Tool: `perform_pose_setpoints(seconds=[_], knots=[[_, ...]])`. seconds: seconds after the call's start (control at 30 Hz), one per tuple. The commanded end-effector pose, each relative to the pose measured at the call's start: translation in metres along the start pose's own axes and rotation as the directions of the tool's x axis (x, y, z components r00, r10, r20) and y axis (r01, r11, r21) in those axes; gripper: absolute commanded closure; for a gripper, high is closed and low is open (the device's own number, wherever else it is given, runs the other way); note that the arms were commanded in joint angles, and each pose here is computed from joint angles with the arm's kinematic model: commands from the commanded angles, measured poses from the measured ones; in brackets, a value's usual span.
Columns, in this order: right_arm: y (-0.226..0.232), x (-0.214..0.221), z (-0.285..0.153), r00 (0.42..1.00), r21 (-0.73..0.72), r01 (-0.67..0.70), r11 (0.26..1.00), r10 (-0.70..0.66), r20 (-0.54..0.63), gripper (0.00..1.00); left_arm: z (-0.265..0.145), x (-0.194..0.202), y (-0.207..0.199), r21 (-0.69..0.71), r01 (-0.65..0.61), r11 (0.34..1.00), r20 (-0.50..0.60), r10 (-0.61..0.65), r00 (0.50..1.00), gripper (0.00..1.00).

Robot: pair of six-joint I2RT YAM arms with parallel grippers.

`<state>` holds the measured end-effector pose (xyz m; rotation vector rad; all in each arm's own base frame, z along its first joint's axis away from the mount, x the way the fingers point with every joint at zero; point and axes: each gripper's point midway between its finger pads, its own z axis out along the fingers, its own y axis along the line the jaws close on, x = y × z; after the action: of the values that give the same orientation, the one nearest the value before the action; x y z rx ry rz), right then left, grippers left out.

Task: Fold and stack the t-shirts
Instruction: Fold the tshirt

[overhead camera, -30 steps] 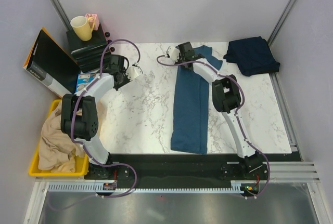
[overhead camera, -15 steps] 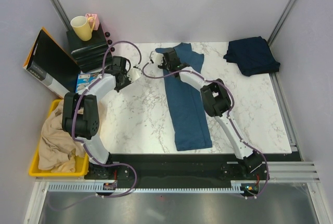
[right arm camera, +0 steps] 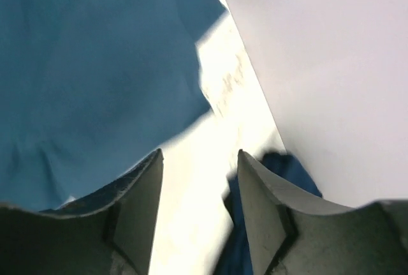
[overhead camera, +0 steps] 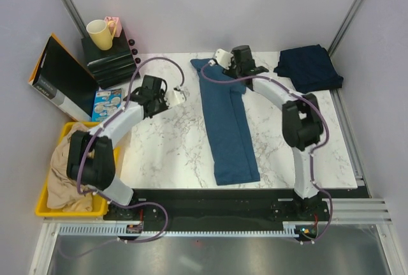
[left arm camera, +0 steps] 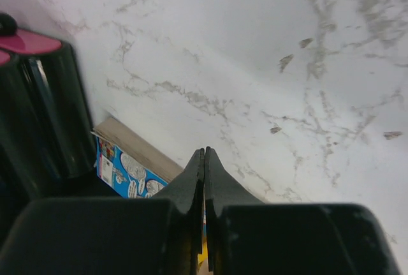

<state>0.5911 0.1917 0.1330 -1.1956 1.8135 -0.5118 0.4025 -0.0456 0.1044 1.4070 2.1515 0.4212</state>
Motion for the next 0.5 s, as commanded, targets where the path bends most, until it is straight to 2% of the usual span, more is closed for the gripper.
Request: perform_pose_setpoints(seconds=[0.0, 0.07, 0.1, 0.13, 0.17, 0.2, 0.27, 0.33, 0.4, 0.47], knots=[[0.001, 0.035, -0.075, 0.993, -0.133, 0.114, 0.985, -0.115, 0.004, 0.38, -0.034, -0.039, -0.04, 0.011, -0.222, 0.975, 0.181, 0.217, 0.959, 0.91], [0.03, 0.071, -0.111, 0.982, -0.204, 0.179, 0.962, -0.188, -0.024, 0.36, -0.035, -0.049, -0.079, 0.016, -0.32, 0.947, 0.244, 0.307, 0.92, 0.85], [0.044, 0.079, -0.125, 0.977, -0.244, 0.205, 0.948, -0.214, -0.01, 0.36, -0.047, -0.057, -0.083, -0.034, -0.365, 0.93, 0.282, 0.359, 0.89, 0.83], [0.077, 0.107, -0.138, 0.959, -0.331, 0.263, 0.906, -0.283, -0.013, 0.35, -0.05, -0.068, -0.1, -0.052, -0.418, 0.907, 0.32, 0.412, 0.853, 0.81], [0.069, 0.105, -0.161, 0.957, -0.298, 0.28, 0.913, -0.289, 0.015, 0.35, -0.046, -0.06, -0.12, -0.044, -0.453, 0.89, 0.327, 0.441, 0.836, 0.77], [0.077, 0.113, -0.174, 0.952, -0.32, 0.296, 0.9, -0.305, 0.022, 0.34, -0.052, -0.073, -0.118, -0.113, -0.468, 0.877, 0.36, 0.475, 0.803, 0.64], [0.089, 0.122, -0.202, 0.943, -0.341, 0.329, 0.88, -0.328, 0.063, 0.32, -0.053, -0.08, -0.142, -0.124, -0.517, 0.847, 0.394, 0.52, 0.758, 0.54], [0.107, 0.136, -0.222, 0.936, -0.399, 0.344, 0.85, -0.345, 0.072, 0.31, -0.059, -0.095, -0.153, -0.153, -0.53, 0.834, 0.434, 0.539, 0.722, 0.51], [0.118, 0.138, -0.244, 0.915, -0.418, 0.4, 0.816, -0.383, 0.127, 0.3, -0.061, -0.103, -0.159, -0.176, -0.523, 0.834, 0.455, 0.54, 0.708, 0.5], [0.134, 0.151, -0.261, 0.88, -0.434, 0.469, 0.769, -0.447, 0.159, 0.3, -0.063, -0.108, -0.176, -0.188, -0.557, 0.809, 0.474, 0.571, 0.67, 0.45]])
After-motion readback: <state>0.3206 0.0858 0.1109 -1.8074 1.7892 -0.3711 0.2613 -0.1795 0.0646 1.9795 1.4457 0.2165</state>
